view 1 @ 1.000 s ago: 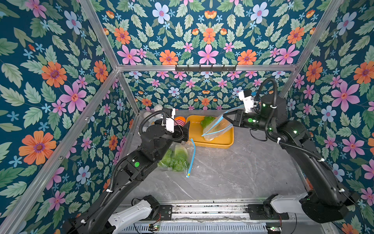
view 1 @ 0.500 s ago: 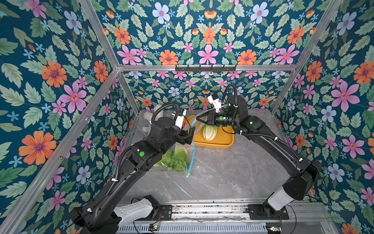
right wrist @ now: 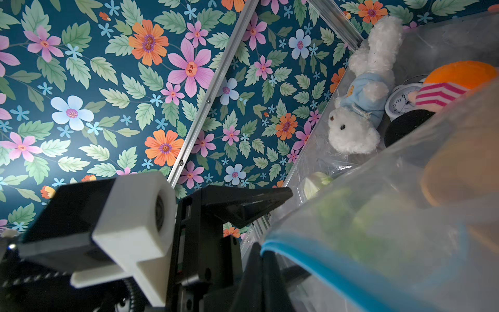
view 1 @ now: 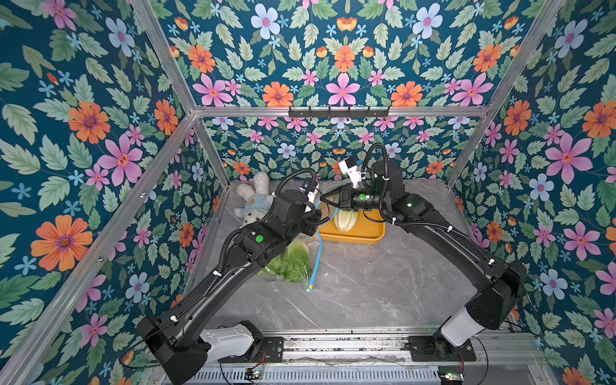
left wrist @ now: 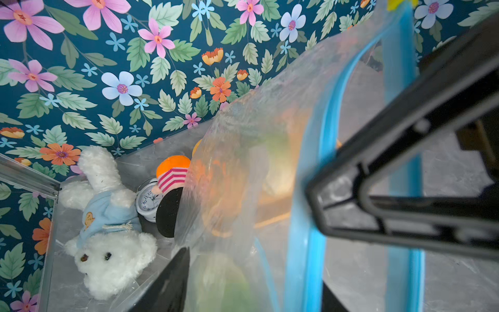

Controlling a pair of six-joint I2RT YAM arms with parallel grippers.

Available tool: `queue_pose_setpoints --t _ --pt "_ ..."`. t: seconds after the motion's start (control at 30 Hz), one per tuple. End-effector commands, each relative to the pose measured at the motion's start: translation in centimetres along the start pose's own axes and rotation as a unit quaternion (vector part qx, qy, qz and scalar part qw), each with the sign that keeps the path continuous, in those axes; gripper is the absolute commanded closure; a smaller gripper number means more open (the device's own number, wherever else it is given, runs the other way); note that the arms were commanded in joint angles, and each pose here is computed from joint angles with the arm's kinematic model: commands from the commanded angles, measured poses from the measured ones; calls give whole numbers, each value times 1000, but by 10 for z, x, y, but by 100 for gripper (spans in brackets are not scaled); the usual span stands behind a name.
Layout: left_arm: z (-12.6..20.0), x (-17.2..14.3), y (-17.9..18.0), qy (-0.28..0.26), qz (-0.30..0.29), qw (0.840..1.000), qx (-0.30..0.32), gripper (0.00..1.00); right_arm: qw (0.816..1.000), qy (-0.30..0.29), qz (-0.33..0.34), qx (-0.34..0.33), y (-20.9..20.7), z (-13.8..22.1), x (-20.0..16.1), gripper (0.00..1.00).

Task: Put the chinese cabbages into a zipper bag and zip it
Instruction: Pick up the zipper food storage bag at the center of the board.

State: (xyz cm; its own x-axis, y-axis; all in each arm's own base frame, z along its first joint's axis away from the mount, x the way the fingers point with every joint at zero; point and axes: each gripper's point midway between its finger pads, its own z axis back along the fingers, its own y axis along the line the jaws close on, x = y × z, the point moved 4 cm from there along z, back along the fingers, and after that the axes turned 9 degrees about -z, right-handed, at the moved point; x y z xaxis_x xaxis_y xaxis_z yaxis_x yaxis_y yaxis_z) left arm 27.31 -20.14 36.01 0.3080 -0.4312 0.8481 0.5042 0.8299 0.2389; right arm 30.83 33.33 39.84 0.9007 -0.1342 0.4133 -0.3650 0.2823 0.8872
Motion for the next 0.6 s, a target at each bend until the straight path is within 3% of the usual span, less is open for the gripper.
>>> queue_pose_setpoints --t 0.0,0.23,0.3,0.37,0.57 --pt "-4 6 7 -11 -4 999 32 52 1000 7 1 6 2 1 -3 100" --pt "-7 13 9 -31 3 999 41 86 1000 8 -3 -8 -1 5 -6 99" --pt "-8 14 9 -32 4 999 41 96 1000 2 0 -9 3 8 -5 86" --pt "-10 14 9 -32 6 999 41 100 1000 -6 2 -17 7 14 -4 71" --pt "-10 14 10 -36 25 998 40 100 996 -47 5 -74 16 52 -11 54"
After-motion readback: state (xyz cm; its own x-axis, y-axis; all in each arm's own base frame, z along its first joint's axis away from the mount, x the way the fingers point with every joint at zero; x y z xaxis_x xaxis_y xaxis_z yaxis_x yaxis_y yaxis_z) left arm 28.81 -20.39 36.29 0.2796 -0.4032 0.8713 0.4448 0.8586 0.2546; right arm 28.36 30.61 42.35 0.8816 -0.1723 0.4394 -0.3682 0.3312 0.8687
